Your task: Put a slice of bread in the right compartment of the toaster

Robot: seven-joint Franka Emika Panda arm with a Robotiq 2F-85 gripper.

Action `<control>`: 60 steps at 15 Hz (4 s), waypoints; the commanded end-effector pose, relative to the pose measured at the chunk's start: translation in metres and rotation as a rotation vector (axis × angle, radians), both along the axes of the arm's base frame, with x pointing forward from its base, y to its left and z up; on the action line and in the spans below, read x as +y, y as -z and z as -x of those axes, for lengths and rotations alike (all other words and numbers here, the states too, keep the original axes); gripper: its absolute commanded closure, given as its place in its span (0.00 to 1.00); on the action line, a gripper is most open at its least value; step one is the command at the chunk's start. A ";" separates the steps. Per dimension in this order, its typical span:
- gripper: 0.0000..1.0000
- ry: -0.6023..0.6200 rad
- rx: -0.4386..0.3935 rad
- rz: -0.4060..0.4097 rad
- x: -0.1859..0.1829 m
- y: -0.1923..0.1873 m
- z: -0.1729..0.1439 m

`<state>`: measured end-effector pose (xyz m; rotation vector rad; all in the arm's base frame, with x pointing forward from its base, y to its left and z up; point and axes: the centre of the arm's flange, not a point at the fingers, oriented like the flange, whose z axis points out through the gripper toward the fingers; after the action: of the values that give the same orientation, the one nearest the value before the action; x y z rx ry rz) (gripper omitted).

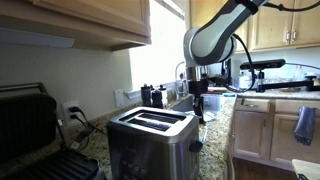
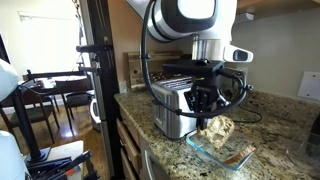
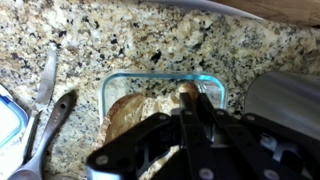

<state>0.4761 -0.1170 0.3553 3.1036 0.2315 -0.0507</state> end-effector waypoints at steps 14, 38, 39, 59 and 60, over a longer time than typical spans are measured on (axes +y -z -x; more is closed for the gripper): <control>0.95 0.026 -0.117 0.036 0.016 -0.054 0.032; 0.95 -0.009 -0.180 0.106 0.056 -0.098 0.056; 0.95 -0.013 -0.180 0.106 0.057 -0.100 0.057; 0.95 -0.058 -0.217 0.120 0.076 -0.117 0.060; 0.95 -0.062 -0.219 0.122 0.077 -0.119 0.061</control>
<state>0.4340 -0.0474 0.4644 2.9745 0.3139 0.2600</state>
